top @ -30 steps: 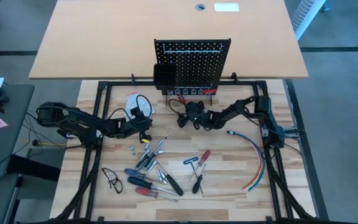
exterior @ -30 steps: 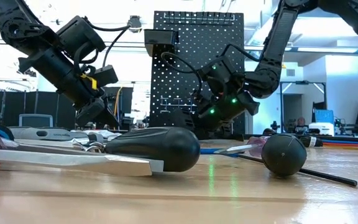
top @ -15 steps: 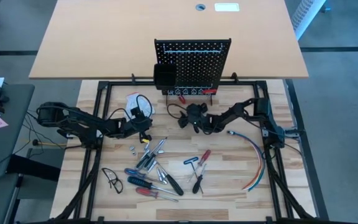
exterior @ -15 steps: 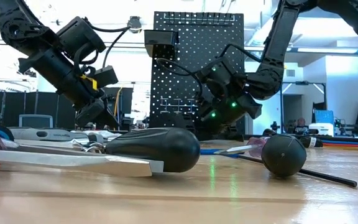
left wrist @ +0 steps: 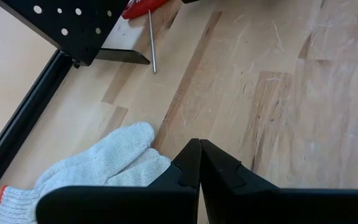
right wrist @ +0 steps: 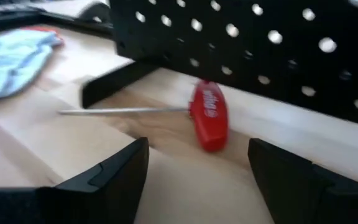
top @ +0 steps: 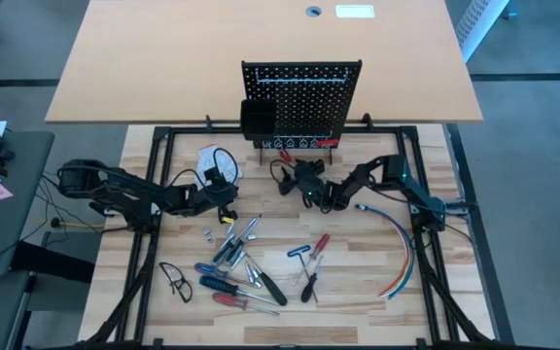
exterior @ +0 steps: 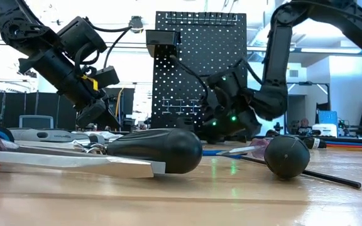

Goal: Hang tools onto peg board
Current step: Hang the red allen wrench on the pegboard

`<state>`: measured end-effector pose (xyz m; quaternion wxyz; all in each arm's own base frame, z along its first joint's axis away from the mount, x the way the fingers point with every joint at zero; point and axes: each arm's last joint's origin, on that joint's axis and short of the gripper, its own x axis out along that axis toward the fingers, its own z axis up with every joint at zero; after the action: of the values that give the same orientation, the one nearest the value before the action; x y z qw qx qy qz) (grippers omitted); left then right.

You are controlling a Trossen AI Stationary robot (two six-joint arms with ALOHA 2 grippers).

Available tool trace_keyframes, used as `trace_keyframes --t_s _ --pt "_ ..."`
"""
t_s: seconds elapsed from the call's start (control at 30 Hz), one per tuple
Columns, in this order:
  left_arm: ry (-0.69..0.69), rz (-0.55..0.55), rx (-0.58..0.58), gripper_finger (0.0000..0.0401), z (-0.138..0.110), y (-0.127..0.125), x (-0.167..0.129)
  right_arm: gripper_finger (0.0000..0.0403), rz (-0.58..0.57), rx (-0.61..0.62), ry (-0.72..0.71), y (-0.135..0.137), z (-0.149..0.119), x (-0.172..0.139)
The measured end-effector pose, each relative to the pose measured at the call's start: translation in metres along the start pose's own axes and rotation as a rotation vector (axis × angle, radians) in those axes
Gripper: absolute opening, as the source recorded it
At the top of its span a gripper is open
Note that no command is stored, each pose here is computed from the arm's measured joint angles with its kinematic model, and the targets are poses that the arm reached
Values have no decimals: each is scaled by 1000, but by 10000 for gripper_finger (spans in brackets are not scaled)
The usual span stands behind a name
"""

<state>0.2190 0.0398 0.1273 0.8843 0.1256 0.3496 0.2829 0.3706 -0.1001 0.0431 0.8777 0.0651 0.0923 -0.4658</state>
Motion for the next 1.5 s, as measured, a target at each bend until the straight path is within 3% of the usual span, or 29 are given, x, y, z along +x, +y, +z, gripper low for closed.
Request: trace_keyframes --t_s 0.37,0.93,1.27,1.5 --pt "-7 -19 -3 0 1 -1 0 286 -25 71 15 -15 0 14" --pt "-8 -18 -4 0 1 0 0 285 68 -71 165 -2 -8 15" --pt "-8 -18 -3 0 1 0 0 285 276 -179 186 9 -9 10" --pt "-10 -38 -3 0 1 -1 0 285 332 -225 180 20 -9 0"
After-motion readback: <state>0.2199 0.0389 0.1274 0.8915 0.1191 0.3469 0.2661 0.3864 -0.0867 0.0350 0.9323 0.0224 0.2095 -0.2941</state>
